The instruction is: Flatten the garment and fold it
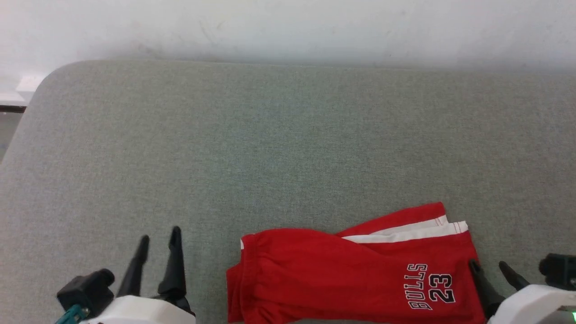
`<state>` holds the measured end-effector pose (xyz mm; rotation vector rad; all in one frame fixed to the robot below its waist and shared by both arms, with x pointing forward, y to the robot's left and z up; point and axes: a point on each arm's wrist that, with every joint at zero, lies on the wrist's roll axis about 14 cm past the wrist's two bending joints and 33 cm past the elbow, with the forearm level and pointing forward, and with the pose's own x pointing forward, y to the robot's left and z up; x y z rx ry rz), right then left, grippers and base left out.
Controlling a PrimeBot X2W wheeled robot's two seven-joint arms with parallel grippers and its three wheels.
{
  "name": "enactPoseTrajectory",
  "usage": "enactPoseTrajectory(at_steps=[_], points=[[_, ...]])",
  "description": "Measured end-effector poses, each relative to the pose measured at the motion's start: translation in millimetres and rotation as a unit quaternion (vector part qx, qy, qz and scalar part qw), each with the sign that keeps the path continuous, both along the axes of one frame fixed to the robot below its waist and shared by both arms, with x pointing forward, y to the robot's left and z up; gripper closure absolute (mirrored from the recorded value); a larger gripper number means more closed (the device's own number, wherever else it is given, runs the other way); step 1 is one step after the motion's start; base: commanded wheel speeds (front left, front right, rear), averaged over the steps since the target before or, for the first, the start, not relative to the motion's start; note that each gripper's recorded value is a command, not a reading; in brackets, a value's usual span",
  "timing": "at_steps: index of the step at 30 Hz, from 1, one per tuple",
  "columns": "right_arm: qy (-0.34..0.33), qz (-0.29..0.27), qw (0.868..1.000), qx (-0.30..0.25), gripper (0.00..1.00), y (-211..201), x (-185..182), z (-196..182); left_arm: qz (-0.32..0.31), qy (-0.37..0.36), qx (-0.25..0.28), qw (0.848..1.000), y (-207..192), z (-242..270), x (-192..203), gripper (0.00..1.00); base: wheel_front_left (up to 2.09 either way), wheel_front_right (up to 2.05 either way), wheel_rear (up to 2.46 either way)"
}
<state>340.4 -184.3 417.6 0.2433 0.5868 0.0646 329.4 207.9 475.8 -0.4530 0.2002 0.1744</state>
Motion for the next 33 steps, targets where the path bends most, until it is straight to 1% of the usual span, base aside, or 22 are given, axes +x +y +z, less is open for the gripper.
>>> enactPoseTrajectory(at_steps=[2,4,6,11,13,19,20,21,23,33], points=[[0.009,0.015,1.0,-0.011,0.0,7,2,-5,0.02,-0.046,0.041,0.998,11,15,4,0.0,0.0,0.0,0.0],[0.02,0.024,0.999,-0.012,0.0,12,2,-11,0.047,-0.078,0.065,0.994,22,26,6,0.0,0.0,0.0,0.0],[0.031,0.033,0.999,-0.019,0.0,15,2,-17,0.052,-0.092,0.098,0.99,27,32,7,0.0,0.0,0.0,0.0],[0.049,0.044,0.997,-0.036,0.0,18,3,-29,0.065,-0.101,0.168,0.978,37,38,3,0.0,0.0,0.0,0.0],[0.054,0.049,0.997,-0.038,0.0,20,3,-33,0.068,-0.099,0.176,0.977,38,38,1,0.0,0.0,0.0,0.0],[0.066,0.061,0.995,-0.034,0.0,28,5,-40,0.075,-0.095,0.177,0.977,39,35,-4,0.0,0.0,0.0,0.0],[0.068,0.062,0.995,-0.03,0.43,29,5,-42,0.076,-0.095,0.176,0.977,40,35,-4,0.0,0.0,0.0,0.0],[0.069,0.063,0.995,-0.026,0.65,31,6,-42,0.076,-0.096,0.175,0.977,40,35,-5,0.0,0.0,0.0,0.0],[0.072,0.065,0.995,-0.022,1.0,33,8,-44,0.076,-0.097,0.178,0.976,41,36,-6,0.0,0.0,0.0,0.0],[0.072,0.074,0.995,-0.009,1.0,45,19,-50,0.079,-0.097,0.175,0.977,44,35,-9,0.0,0.0,0.0,0.0]])
